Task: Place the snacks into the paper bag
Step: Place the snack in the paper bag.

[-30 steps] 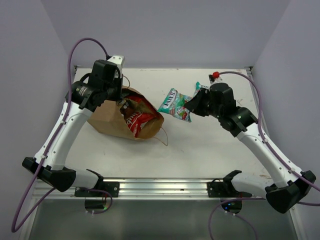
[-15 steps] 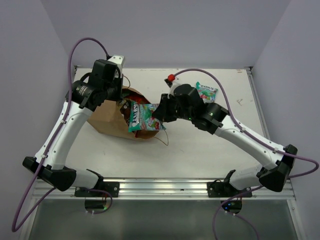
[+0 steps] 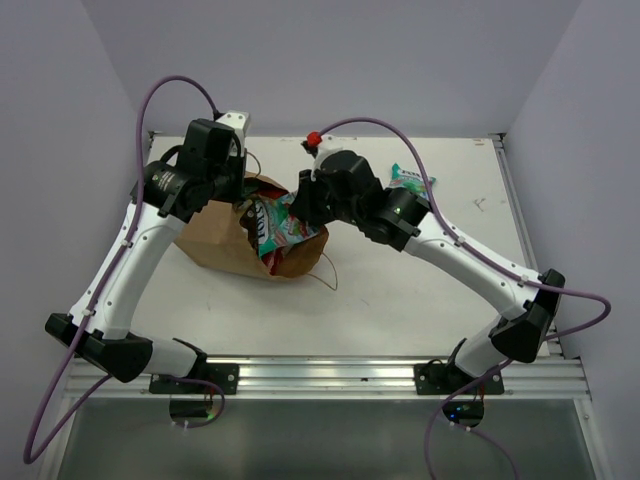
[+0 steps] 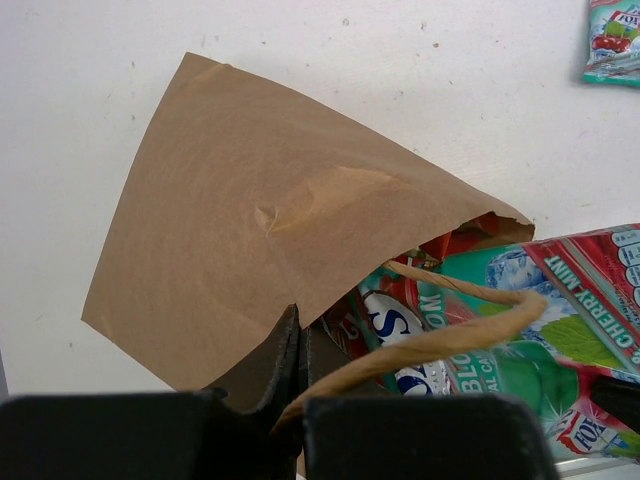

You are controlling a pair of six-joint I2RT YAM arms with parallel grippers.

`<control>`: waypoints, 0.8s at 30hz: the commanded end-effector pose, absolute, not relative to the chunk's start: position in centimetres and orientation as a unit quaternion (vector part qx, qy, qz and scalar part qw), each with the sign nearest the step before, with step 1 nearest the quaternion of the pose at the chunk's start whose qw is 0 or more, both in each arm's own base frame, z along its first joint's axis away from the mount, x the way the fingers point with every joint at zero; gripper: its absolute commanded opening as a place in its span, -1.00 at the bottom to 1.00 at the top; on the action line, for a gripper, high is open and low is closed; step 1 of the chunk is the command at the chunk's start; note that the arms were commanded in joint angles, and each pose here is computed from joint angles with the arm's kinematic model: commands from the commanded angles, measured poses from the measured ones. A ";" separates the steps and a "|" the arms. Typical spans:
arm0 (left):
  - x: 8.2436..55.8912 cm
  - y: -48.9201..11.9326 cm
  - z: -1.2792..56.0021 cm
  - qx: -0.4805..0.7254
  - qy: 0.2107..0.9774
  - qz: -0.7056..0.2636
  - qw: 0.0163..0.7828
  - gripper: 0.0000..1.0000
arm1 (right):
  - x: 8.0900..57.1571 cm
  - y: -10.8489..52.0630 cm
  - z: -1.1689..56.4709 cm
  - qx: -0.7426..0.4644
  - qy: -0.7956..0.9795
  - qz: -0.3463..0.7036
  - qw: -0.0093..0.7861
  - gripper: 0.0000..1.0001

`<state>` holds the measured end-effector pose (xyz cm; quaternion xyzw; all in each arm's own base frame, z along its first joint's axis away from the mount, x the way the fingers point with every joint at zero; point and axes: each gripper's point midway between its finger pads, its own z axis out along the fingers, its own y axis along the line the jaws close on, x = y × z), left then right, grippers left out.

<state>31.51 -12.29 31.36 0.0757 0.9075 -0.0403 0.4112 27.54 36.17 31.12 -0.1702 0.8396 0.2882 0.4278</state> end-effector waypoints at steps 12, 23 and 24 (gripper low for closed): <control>31.3 -12.4 32.2 0.069 0.902 -0.050 0.424 -1.00 | 28.5 38.1 38.4 -0.122 0.774 0.376 0.495 -1.00; 31.2 -12.5 32.2 0.062 0.905 -0.053 0.418 -1.00 | 29.1 38.3 39.0 -0.108 0.755 0.387 0.518 -1.00; 31.3 -12.5 32.2 0.060 0.905 -0.052 0.417 -1.00 | 29.2 38.3 39.1 -0.105 0.752 0.388 0.522 -1.00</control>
